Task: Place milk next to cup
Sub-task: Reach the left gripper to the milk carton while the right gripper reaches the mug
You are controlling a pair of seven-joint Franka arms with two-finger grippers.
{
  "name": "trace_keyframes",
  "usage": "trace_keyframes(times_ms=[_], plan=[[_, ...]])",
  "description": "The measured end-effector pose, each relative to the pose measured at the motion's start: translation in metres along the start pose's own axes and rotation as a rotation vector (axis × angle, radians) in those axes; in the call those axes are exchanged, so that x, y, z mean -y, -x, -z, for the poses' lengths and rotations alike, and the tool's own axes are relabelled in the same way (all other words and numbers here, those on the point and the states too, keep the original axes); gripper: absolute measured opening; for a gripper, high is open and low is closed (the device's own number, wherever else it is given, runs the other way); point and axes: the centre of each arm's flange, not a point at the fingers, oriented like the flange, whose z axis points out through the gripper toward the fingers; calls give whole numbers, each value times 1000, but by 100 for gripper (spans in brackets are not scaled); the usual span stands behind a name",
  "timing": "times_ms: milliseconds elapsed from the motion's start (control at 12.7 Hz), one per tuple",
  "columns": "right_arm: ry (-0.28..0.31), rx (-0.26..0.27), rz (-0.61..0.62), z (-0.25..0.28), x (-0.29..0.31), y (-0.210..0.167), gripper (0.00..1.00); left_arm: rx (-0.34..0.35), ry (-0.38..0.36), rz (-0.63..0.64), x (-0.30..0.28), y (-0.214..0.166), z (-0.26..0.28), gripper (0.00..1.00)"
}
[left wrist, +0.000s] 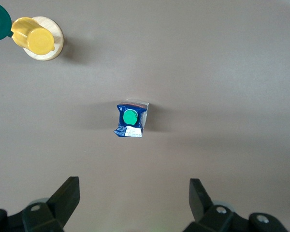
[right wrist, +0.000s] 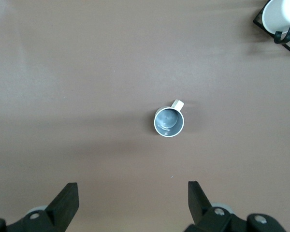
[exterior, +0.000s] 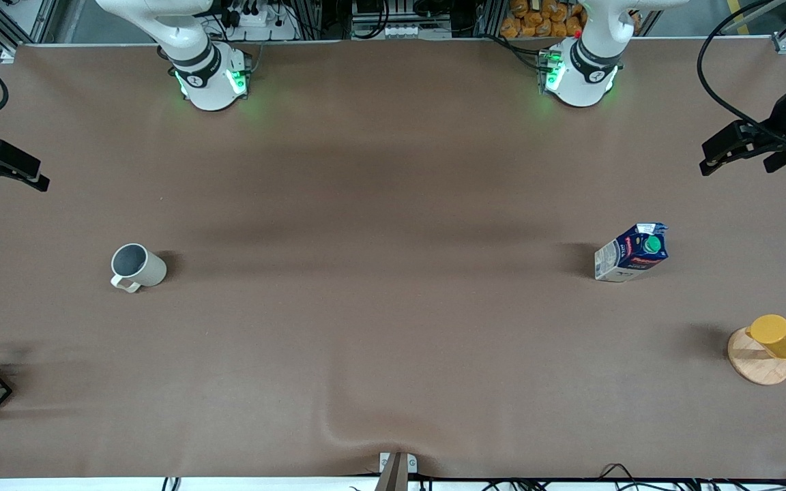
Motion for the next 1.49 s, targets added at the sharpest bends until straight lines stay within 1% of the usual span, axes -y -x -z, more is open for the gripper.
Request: trace_keyframes(times_ms=[236,393,551,865,1101,1337,1494], plan=[[0,9,-4,-1,-1,1,100,6,-1,3,1,-2,-3,100],[0,11,-4,-1,-1,1,100,35,-4,7,3,-10,-19,100],[0,12,-3,-1,0,1,100,72,-8,12,4,-30,-52,100],[0,30,-4,-7,-1,-1,100,93,-10,9,4,-72,-122,100],[1,74,-18,-27,-8,-8,100,125,-14,-13,5,-81,-167,100],[2,142,-74,-71,-41,-25,100,184,-20,-28,12,-70,-209,100],[4,167,-102,-104,-58,-41,100,205,-19,-41,16,-64,-226,100]])
